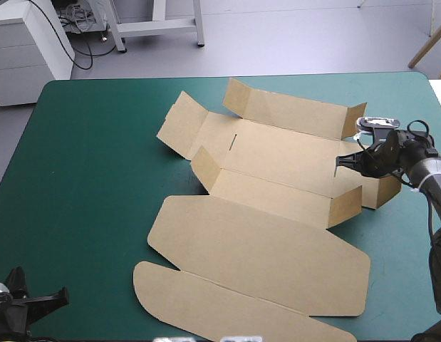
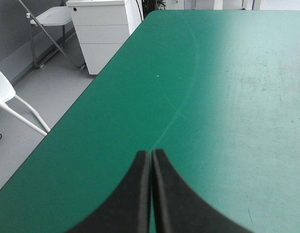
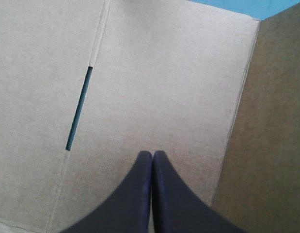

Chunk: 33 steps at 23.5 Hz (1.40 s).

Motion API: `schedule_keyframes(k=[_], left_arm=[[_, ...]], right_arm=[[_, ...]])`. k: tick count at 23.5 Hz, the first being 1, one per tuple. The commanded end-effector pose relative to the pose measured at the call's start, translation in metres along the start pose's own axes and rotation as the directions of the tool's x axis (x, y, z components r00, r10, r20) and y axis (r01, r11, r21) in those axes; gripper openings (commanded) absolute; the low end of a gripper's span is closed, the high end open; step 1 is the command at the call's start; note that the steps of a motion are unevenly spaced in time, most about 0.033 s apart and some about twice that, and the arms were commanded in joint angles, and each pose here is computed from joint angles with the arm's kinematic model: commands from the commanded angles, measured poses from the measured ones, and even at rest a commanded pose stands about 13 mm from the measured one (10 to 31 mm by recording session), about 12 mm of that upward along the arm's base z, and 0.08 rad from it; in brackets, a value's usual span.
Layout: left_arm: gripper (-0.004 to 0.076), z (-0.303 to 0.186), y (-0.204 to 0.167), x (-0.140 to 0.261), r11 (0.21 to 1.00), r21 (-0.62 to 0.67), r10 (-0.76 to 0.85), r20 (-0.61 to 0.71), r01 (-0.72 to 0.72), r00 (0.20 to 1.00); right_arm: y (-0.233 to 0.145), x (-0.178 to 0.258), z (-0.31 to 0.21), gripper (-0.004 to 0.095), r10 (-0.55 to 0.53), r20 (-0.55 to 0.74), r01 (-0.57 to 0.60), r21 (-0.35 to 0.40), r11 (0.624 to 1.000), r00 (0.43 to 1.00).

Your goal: Fold the box

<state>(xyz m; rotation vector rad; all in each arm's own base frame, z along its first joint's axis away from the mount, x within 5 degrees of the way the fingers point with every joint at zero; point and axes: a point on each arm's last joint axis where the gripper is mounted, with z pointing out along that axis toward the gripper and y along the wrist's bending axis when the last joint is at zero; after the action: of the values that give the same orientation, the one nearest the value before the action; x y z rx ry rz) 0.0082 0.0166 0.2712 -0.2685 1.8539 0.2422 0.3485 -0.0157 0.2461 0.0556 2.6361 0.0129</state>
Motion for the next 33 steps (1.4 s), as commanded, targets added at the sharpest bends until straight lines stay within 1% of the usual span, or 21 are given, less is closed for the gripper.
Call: schedule_keyframes(k=[1, 26, 30, 33], left_arm=[[-0.0010, -0.007, 0.000, -0.013, 1.000, 0.012, -0.005, 0.108, 0.004, 0.994], [-0.0010, -0.007, 0.000, -0.013, 1.000, 0.012, -0.005, 0.108, 0.004, 0.994], [-0.0010, -0.007, 0.000, -0.013, 1.000, 0.012, -0.005, 0.108, 0.004, 0.994], [-0.0010, -0.007, 0.000, -0.013, 1.000, 0.012, -0.005, 0.108, 0.004, 0.994]], right_arm=[[-0.003, -0.013, -0.020, -0.0019, -0.009, 0.102, 0.008, 0.009, 1.000, 0.995], [-0.003, -0.013, -0.021, -0.0019, -0.006, 0.105, 0.005, 0.009, 1.000, 0.994], [-0.002, -0.016, -0.039, -0.0019, 0.000, 0.135, -0.001, 0.008, 1.000, 0.991], [-0.001, -0.019, -0.066, -0.0019, -0.002, 0.153, 0.001, 0.007, 1.000, 0.988]])
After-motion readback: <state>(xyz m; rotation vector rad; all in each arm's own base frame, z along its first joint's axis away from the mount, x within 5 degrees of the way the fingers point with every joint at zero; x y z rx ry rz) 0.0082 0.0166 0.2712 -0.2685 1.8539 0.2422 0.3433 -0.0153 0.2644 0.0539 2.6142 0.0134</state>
